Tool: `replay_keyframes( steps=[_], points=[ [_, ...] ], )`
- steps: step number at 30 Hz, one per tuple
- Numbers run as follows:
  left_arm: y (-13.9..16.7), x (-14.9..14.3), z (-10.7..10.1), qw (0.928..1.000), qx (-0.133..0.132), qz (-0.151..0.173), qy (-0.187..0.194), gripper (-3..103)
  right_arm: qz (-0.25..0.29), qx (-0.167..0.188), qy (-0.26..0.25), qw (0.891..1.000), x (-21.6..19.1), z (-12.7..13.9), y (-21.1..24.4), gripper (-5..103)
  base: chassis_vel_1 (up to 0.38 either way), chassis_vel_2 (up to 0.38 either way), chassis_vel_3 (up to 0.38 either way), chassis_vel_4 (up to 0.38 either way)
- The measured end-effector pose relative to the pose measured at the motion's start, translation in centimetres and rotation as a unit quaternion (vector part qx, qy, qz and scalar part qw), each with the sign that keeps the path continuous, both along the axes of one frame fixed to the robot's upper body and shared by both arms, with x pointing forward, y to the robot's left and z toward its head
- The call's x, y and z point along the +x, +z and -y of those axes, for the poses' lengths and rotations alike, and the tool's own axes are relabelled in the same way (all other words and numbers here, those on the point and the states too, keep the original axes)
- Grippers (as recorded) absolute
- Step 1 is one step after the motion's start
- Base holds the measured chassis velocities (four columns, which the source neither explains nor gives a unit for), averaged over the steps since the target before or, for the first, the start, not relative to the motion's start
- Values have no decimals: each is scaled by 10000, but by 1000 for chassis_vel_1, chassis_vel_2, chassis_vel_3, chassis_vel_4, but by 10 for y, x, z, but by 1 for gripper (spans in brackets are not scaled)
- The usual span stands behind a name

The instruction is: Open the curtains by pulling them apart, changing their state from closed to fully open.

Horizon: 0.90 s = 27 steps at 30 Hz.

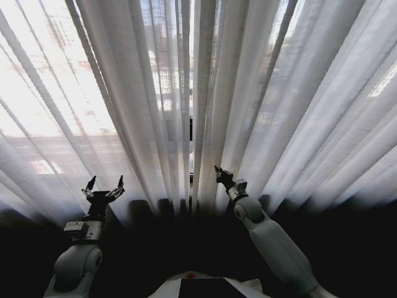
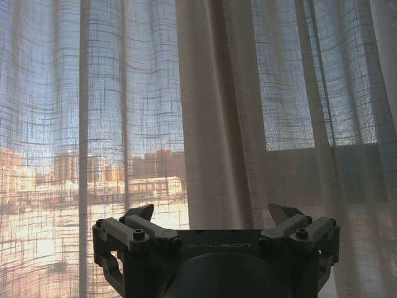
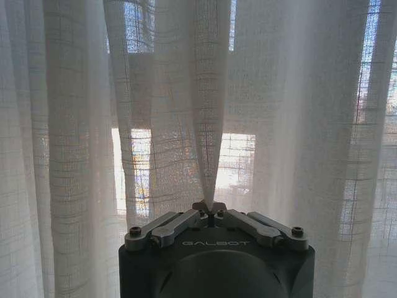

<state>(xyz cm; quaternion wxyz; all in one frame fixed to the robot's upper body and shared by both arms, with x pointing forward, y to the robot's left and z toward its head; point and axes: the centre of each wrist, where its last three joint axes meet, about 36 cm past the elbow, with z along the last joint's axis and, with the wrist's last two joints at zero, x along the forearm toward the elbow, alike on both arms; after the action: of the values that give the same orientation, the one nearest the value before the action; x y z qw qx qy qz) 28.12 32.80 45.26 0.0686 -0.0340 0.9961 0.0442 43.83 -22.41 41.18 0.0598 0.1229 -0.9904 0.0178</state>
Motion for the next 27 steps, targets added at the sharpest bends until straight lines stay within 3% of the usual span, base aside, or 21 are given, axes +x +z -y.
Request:
replay_keyframes(
  steps=[27],
  points=[
    [3, -9, -1, 9999, 46, 78, 115, 100, 543, 415, -89, 9976, -27, 10, 49, 0, 0, 0, 0, 0]
  ],
)
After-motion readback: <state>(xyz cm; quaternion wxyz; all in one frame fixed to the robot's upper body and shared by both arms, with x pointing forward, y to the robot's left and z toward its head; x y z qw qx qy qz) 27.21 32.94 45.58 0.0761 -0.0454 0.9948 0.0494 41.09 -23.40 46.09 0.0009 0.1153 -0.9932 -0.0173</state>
